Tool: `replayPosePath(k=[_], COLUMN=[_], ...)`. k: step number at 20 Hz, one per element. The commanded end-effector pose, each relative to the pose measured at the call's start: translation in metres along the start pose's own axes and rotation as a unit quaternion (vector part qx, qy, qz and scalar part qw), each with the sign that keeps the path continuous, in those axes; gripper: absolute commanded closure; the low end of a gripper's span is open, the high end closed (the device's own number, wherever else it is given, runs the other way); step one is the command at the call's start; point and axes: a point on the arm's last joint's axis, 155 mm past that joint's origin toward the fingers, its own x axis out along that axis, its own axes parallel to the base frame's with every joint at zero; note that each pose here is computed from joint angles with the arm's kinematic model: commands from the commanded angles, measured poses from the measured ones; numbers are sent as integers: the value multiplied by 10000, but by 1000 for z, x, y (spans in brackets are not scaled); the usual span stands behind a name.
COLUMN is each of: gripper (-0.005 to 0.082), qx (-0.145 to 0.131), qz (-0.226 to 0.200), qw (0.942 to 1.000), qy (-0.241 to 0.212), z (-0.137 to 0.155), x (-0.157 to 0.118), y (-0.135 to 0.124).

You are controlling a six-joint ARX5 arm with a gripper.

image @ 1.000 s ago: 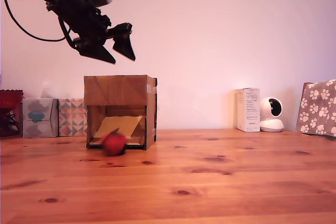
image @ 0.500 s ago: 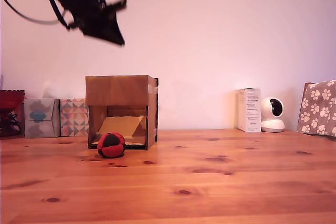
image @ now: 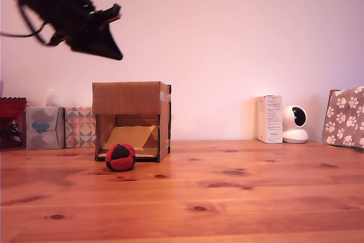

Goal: Drop the footbag into the cardboard dice tower

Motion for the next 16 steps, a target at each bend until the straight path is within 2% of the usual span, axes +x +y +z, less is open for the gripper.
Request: replayPosePath(k=[1, 5, 10, 16], gripper=[793, 793, 793, 793], qx=[35, 79, -205, -393], qz=[-24, -20, -22, 27], qw=[9997, 9988, 9993, 9991], qy=[-235, -476, -310, -126], z=[-4, -40, -92, -108], x=[-10, -32, -62, -95], y=[-6, -14, -25, -34])
